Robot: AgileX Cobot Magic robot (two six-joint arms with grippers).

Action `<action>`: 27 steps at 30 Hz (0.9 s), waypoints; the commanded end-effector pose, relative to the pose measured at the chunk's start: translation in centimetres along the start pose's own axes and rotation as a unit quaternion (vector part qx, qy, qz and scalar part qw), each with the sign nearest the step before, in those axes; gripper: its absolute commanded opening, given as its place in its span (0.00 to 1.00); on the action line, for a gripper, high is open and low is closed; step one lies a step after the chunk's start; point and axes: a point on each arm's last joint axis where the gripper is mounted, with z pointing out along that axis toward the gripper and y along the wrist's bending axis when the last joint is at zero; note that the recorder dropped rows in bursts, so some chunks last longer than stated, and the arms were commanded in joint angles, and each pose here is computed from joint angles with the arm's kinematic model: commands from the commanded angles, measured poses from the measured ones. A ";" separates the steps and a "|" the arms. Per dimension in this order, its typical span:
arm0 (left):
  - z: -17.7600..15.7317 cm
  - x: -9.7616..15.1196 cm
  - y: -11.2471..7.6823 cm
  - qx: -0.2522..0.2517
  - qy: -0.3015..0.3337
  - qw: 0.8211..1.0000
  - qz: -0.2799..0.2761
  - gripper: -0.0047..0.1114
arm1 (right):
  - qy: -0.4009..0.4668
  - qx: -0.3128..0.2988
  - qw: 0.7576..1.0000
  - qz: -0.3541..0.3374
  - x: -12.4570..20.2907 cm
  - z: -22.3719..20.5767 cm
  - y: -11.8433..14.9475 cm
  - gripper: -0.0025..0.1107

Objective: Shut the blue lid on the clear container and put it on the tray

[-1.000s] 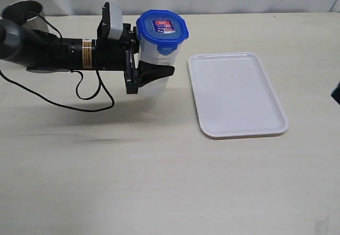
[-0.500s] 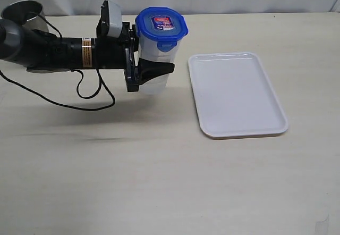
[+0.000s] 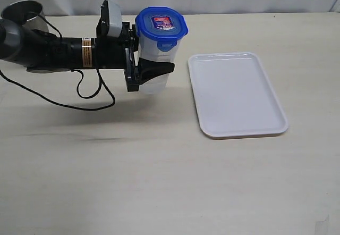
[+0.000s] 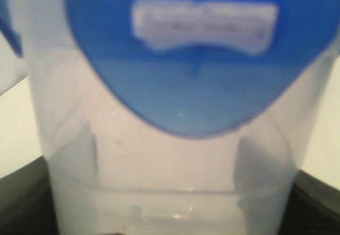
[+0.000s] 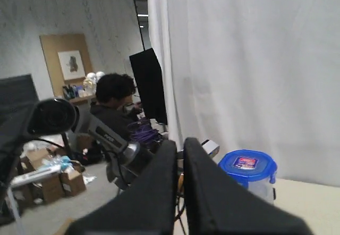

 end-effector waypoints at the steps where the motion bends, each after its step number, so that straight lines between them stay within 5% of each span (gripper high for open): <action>1: -0.1 -1.0 0.3 -0.006 -0.028 1.000 0.002 0.04 | -0.007 0.027 0.996 0.086 0.1 -0.2 -0.2 0.06; 6: -0.1 -1.0 0.3 -0.006 -0.028 1.000 0.002 0.04 | -0.029 0.106 0.982 0.152 0.6 -0.2 -1.0 0.06; 14: -0.1 -1.0 0.3 -0.006 -0.028 1.000 0.002 0.04 | -0.022 0.241 0.961 0.134 4.2 -0.6 -3.2 0.06; 27: -0.1 -1.0 0.3 -0.006 -0.028 1.000 0.002 0.04 | 0.058 0.375 0.912 0.153 8.8 -2.1 -5.4 0.06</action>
